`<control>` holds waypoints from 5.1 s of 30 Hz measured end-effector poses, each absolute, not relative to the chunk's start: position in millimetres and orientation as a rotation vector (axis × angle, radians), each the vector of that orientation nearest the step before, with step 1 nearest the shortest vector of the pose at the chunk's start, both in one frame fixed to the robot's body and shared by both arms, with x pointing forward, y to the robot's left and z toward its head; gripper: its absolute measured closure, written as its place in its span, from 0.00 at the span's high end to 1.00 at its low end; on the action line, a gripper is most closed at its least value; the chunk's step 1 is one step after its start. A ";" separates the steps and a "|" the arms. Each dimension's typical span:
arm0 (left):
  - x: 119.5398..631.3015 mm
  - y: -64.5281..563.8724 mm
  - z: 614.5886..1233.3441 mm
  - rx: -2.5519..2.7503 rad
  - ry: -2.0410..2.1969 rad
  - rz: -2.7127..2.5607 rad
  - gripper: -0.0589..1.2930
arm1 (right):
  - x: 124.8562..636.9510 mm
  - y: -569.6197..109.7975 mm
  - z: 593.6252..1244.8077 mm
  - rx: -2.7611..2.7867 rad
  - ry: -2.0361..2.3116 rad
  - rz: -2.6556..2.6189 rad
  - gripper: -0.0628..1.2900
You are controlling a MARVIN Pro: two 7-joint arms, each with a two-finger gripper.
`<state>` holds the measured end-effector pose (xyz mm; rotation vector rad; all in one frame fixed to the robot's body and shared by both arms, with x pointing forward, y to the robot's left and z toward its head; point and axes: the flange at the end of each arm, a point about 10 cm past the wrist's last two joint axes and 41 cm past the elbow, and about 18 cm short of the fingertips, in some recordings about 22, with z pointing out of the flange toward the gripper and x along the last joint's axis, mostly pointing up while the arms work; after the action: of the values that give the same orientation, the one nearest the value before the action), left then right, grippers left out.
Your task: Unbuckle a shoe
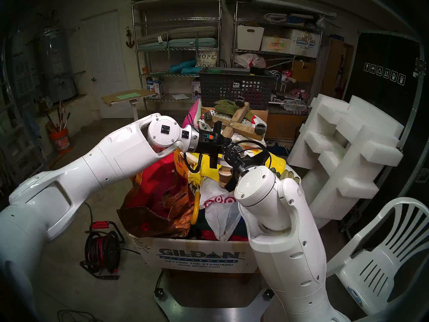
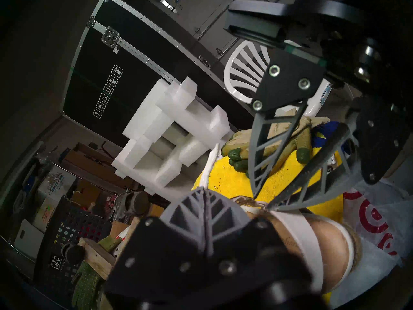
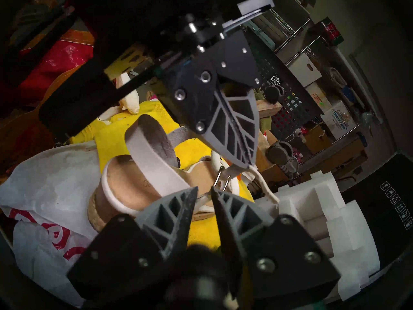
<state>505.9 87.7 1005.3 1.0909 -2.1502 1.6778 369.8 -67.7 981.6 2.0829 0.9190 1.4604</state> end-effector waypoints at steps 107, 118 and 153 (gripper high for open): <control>507.9 93.5 1002.0 1.098 -2.133 1.688 0.03 | 388.9 -84.7 981.8 2.298 0.627 1.697 0.26; 504.6 95.0 1004.2 1.086 -2.138 1.694 0.03 | 389.6 -83.4 980.0 2.294 0.626 1.690 0.26; 496.3 104.2 1001.9 1.077 -2.147 1.690 0.03 | 395.8 -78.5 975.3 2.328 0.645 1.688 0.28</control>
<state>496.3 104.2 1001.9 1.0768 -2.1466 1.6896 395.8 -78.5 975.3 2.3284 0.6448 1.6876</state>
